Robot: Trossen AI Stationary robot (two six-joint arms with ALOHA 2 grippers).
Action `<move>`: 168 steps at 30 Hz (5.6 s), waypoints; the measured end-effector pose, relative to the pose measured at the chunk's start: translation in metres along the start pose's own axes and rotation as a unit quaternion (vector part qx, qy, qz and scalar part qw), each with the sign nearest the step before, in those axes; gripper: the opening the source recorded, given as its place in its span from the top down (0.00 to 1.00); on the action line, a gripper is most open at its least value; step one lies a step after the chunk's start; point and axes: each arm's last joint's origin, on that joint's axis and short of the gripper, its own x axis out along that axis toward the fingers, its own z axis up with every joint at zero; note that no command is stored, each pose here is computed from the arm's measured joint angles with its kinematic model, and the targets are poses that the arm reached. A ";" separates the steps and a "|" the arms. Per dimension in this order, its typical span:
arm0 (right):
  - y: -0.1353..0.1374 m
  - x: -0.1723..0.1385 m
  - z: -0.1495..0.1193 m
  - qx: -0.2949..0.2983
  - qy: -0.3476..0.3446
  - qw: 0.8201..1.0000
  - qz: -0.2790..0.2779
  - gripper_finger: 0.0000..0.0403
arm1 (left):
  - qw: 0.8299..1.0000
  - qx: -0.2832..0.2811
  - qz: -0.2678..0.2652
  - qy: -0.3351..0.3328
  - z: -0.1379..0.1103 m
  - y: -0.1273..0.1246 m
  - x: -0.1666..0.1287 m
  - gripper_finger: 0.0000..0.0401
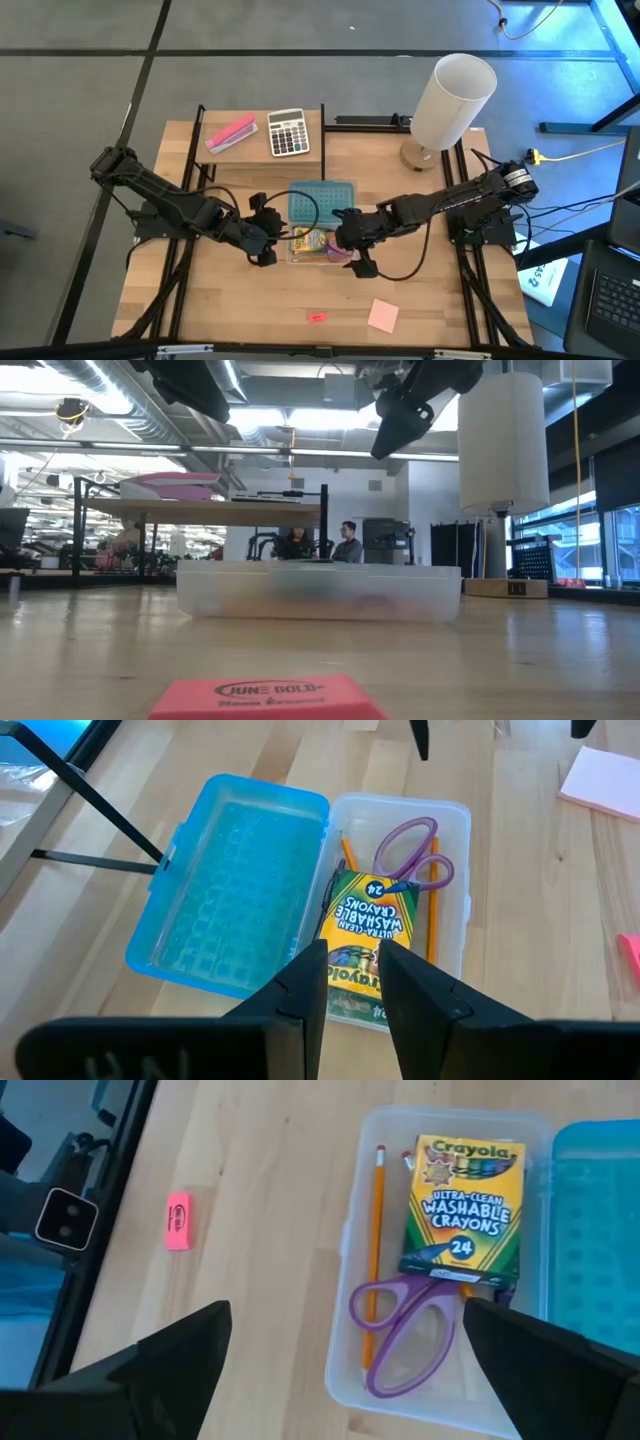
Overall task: Pack school essentials
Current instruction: Put the pink sticky notes into the blue supply box
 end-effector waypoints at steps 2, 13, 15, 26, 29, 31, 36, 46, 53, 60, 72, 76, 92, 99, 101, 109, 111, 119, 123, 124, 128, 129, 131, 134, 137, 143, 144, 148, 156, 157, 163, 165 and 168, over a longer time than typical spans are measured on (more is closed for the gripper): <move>0.001 0.000 -0.001 -0.001 0.003 1.000 0.000 0.01 | 1.000 0.000 0.000 0.000 0.000 0.000 0.000 0.79; 0.030 0.001 -0.012 -0.007 0.038 0.999 0.020 0.01 | 1.000 0.000 0.000 0.000 0.000 0.000 0.000 0.79; 0.036 0.001 -0.015 -0.003 0.045 0.999 0.024 0.01 | 1.000 0.000 0.000 0.000 0.000 0.000 0.000 0.79; 0.067 -0.001 -0.030 0.077 0.086 0.993 0.033 0.01 | 1.000 -0.008 -0.002 -0.001 0.000 0.000 0.000 0.79; 0.071 -0.001 -0.034 0.093 0.102 0.990 0.025 0.01 | 1.000 -0.002 -0.027 0.005 -0.001 -0.005 -0.002 0.79; 0.073 -0.002 -0.037 0.098 0.110 0.989 0.015 0.01 | 0.998 0.010 -0.055 0.006 -0.002 -0.011 -0.005 0.79; 0.076 -0.004 -0.045 0.087 0.139 0.987 0.003 0.01 | 0.993 0.022 -0.114 -0.018 -0.003 -0.028 -0.015 0.79; 0.074 -0.023 -0.055 0.004 0.175 0.985 0.000 0.01 | 0.983 0.029 -0.167 -0.071 -0.012 -0.071 -0.022 0.79; 0.067 -0.057 -0.069 -0.018 0.139 0.990 0.018 0.01 | 0.983 -0.026 -0.172 -0.054 -0.025 -0.096 -0.005 0.79; 0.065 -0.056 -0.091 0.000 0.095 0.995 0.031 0.01 | 0.984 -0.033 -0.172 -0.018 -0.037 -0.108 0.014 0.79; 0.070 -0.045 -0.098 -0.006 0.082 0.995 0.050 0.01 | 0.986 -0.020 -0.168 0.000 -0.046 -0.115 0.024 0.79; 0.071 -0.043 -0.097 0.028 0.078 0.995 0.056 0.01 | 0.986 -0.019 -0.168 0.000 -0.046 -0.115 0.024 0.79; 0.076 -0.043 -0.097 0.113 0.076 0.989 0.059 0.01 | 0.986 -0.016 -0.166 0.003 -0.047 -0.114 0.024 0.79; 0.076 -0.043 -0.097 0.112 0.076 0.989 0.059 0.01 | 0.984 0.050 -0.170 -0.015 -0.045 -0.115 0.023 0.79; 0.076 -0.043 -0.097 0.110 0.076 0.989 0.059 0.01 | 0.984 0.057 -0.170 -0.016 -0.045 -0.115 0.023 0.79; 0.076 -0.043 -0.097 0.111 0.076 0.989 0.059 0.01 | 0.984 0.058 -0.169 -0.015 -0.046 -0.115 0.023 0.79; 0.076 -0.043 -0.096 0.119 0.076 0.988 0.057 0.01 | 0.984 0.058 -0.169 -0.015 -0.046 -0.115 0.024 0.79; 0.072 -0.043 -0.094 0.138 0.047 0.989 0.021 0.01 | 0.984 0.058 -0.169 -0.015 -0.046 -0.115 0.023 0.79; 0.075 -0.043 -0.093 0.135 0.043 0.990 0.027 0.01 | 0.984 0.058 -0.169 -0.015 -0.045 -0.115 0.023 0.79; 0.076 -0.043 -0.093 0.135 0.041 0.990 0.028 0.01 | 0.984 0.058 -0.169 -0.015 -0.045 -0.115 0.023 0.79; 0.077 -0.043 -0.090 0.136 0.029 0.990 0.037 0.01 | 0.984 0.059 -0.169 -0.015 -0.046 -0.115 0.023 0.79; 0.077 -0.043 -0.090 0.137 0.026 0.990 0.039 0.01 | 0.984 0.058 -0.169 -0.015 -0.045 -0.115 0.023 0.79; 0.078 -0.043 -0.088 0.138 0.016 0.989 0.043 0.01 | 0.984 0.058 -0.169 -0.015 -0.045 -0.115 0.023 0.79; 0.078 -0.043 -0.087 0.136 0.011 0.990 0.044 0.01 | 0.984 0.058 -0.169 -0.015 -0.045 -0.115 0.023 0.79; 0.078 -0.042 -0.087 0.125 0.012 0.991 0.046 0.01 | 0.984 0.058 -0.169 -0.015 -0.045 -0.115 0.023 0.79; 0.077 -0.037 -0.091 0.136 0.020 0.990 0.043 0.01 | 0.984 0.058 -0.169 -0.015 -0.045 -0.115 0.023 0.79; 0.077 -0.037 -0.091 0.142 0.022 0.989 0.043 0.01 | 0.984 0.058 -0.169 -0.015 -0.045 -0.115 0.023 0.79; 0.079 -0.034 -0.092 0.151 0.022 0.987 0.043 0.01 | 0.984 0.059 -0.169 -0.015 -0.046 -0.115 0.023 0.79; 0.080 -0.023 -0.092 0.149 0.032 0.988 0.038 0.01 | 0.984 0.059 -0.169 -0.015 -0.046 -0.115 0.023 0.79; 0.080 -0.023 -0.093 0.150 0.034 0.988 0.036 0.01 | 0.984 0.059 -0.169 -0.015 -0.046 -0.115 0.023 0.79; 0.084 -0.024 -0.096 0.163 0.041 0.985 0.032 0.01 | 0.984 0.059 -0.169 -0.015 -0.046 -0.115 0.023 0.79; 0.087 -0.025 -0.098 0.158 0.037 0.986 0.022 0.01 | 0.984 0.059 -0.169 -0.015 -0.045 -0.115 0.023 0.79; 0.090 -0.025 -0.100 0.177 0.030 0.984 0.011 0.01 | 0.984 0.059 -0.169 -0.015 -0.046 -0.115 0.023 0.79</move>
